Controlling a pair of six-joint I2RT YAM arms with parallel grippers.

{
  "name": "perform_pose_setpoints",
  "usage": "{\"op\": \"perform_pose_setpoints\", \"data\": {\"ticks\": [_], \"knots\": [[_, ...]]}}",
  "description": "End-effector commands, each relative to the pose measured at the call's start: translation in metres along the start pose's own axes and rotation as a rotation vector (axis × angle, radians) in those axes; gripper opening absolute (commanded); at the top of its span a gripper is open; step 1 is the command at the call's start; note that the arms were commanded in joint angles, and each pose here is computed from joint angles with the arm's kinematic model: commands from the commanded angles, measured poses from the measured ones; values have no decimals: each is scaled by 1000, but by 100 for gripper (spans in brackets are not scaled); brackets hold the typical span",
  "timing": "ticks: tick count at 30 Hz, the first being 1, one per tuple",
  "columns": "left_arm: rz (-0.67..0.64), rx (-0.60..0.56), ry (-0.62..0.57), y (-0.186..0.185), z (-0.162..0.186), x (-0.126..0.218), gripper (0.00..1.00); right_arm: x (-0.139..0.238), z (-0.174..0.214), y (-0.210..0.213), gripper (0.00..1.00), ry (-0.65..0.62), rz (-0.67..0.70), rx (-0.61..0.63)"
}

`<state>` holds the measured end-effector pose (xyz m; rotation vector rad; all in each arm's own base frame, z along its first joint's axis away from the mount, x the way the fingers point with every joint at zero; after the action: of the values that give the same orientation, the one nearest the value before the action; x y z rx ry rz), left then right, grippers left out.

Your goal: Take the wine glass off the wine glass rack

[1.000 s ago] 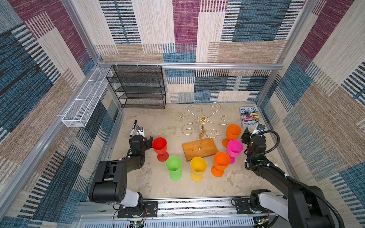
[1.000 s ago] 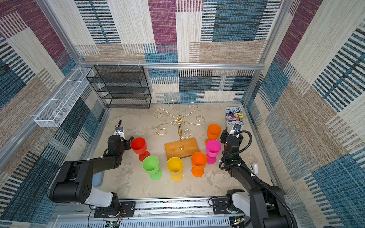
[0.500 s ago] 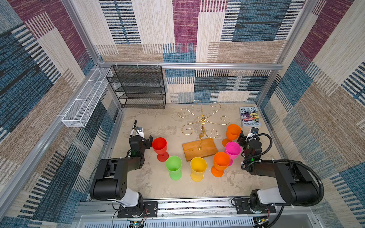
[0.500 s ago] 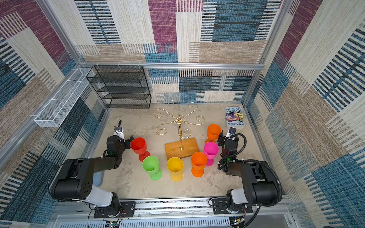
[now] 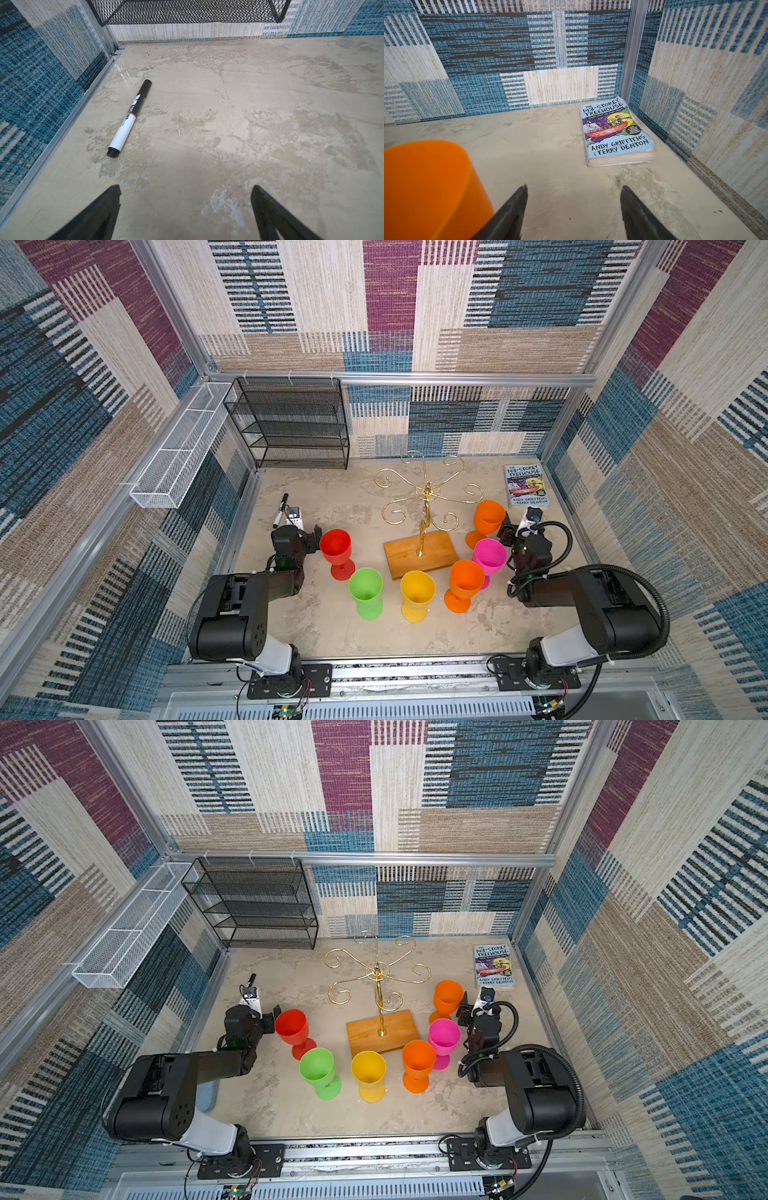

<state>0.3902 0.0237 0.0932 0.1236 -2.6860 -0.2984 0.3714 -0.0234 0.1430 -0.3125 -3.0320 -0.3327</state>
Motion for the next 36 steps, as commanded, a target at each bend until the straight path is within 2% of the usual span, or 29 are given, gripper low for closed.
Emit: {"op": "perform_pose_setpoints", "data": {"ticks": [1, 5, 6, 7, 9, 10, 36], "knots": [[-2, 41, -37, 1, -8, 0, 100, 0, -4, 7, 72, -15, -45, 4], [-2, 41, -38, 1, -8, 0, 100, 3, -5, 7, 73, -25, -60, 4], [-3, 41, -38, 1, -8, 0, 100, 4, -4, 8, 93, -25, -66, 6], [-2, 40, -37, 1, -8, 0, 100, 7, -1, 9, 100, -25, -82, 8], [-2, 41, -37, 1, -8, 0, 100, 14, -4, 7, 100, -84, -94, 2], [-3, 41, -40, 2, -9, 0, 100, 11, 0, 7, 100, -43, -89, 3], [-9, 43, -56, 1, -5, 1, 100, 14, -1, 7, 100, -55, -91, 4]]}}
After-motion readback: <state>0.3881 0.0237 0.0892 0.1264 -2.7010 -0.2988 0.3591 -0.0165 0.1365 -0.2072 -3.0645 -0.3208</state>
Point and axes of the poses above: each gripper's point midway between its finger pads, its own x axis back along the fingers, its own y axis along the line the jaws close on, z = x × y, the point moved 1 cm from there along x, back along the fingers, and after that the axes turned 10 degrees about -x, right-handed, at the moved point
